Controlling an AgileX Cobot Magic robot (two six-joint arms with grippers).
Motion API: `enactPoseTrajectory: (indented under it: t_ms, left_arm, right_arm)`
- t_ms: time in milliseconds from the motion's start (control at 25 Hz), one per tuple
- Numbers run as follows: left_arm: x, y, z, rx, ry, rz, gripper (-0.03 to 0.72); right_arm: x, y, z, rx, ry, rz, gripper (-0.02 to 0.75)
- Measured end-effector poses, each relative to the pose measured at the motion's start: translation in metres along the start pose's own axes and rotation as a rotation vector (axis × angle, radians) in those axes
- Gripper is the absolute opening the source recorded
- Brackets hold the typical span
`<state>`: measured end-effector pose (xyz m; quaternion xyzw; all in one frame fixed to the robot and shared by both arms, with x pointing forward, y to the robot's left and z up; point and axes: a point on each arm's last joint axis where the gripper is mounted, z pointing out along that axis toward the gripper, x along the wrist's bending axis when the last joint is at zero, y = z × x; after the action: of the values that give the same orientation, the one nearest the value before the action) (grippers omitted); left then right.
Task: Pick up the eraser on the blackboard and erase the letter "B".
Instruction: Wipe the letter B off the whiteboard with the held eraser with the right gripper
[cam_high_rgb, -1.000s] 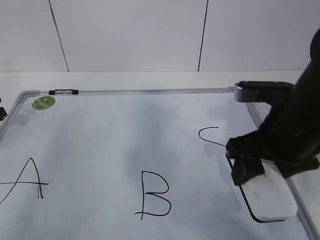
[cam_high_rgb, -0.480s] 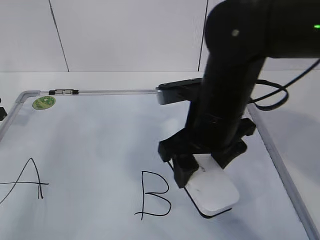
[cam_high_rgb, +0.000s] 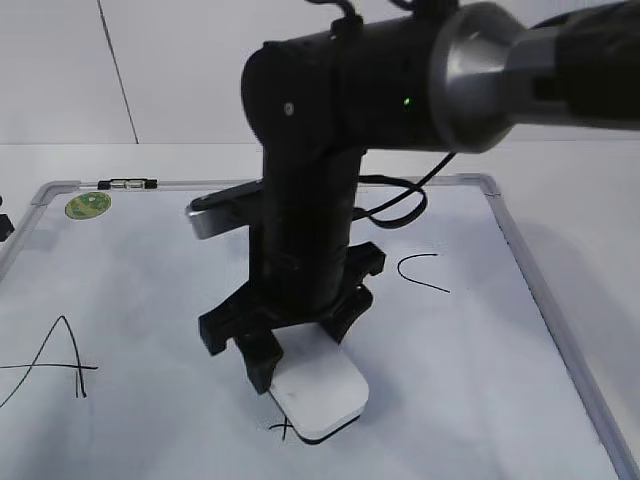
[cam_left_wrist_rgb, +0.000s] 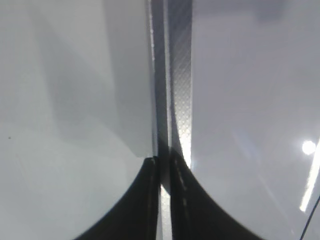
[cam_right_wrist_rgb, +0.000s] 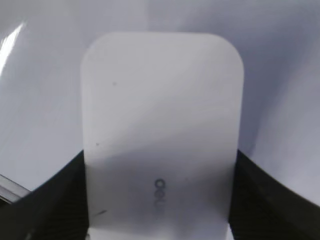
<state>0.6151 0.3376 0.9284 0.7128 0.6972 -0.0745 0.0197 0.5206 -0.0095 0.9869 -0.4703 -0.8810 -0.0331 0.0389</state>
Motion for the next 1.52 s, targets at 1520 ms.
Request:
enactPoseTrajectory:
  t_ms: [1520]
  left_arm:
    - [0.0,0.001,0.001,-0.005,0.001,0.0,0.013]
  right_arm:
    - [0.025,0.015,0.058,0.058,-0.103,-0.156,0.52]
